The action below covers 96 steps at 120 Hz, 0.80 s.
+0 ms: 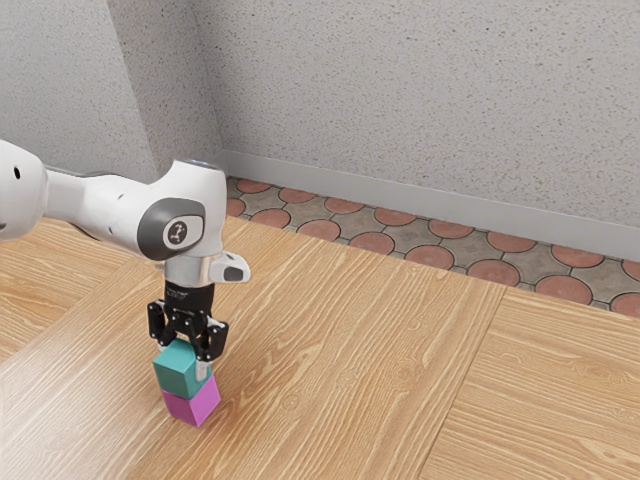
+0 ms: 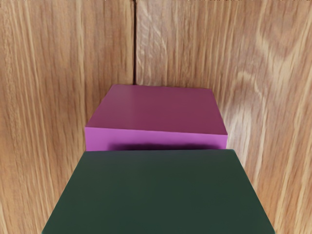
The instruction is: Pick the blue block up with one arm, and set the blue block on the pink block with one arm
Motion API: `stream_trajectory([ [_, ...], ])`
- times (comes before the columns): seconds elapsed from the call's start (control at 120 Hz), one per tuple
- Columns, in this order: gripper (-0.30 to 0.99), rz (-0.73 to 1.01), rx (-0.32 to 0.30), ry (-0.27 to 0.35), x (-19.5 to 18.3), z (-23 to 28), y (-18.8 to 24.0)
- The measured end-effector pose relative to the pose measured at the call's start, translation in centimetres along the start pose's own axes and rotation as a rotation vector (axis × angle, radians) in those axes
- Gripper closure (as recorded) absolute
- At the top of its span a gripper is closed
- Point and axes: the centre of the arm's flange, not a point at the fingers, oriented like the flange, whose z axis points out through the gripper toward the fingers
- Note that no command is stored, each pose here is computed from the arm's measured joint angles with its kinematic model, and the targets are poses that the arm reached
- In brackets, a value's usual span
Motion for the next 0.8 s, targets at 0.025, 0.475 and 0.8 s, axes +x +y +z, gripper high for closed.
stream_trajectory([
  [0.025,0.29,0.000,0.000,0.001,0.01,-0.01,0.00],
  [0.475,0.28,0.001,0.014,-0.002,0.37,0.48,-0.05],
  [0.8,0.10,0.002,0.014,0.001,0.45,0.51,-0.04],
])
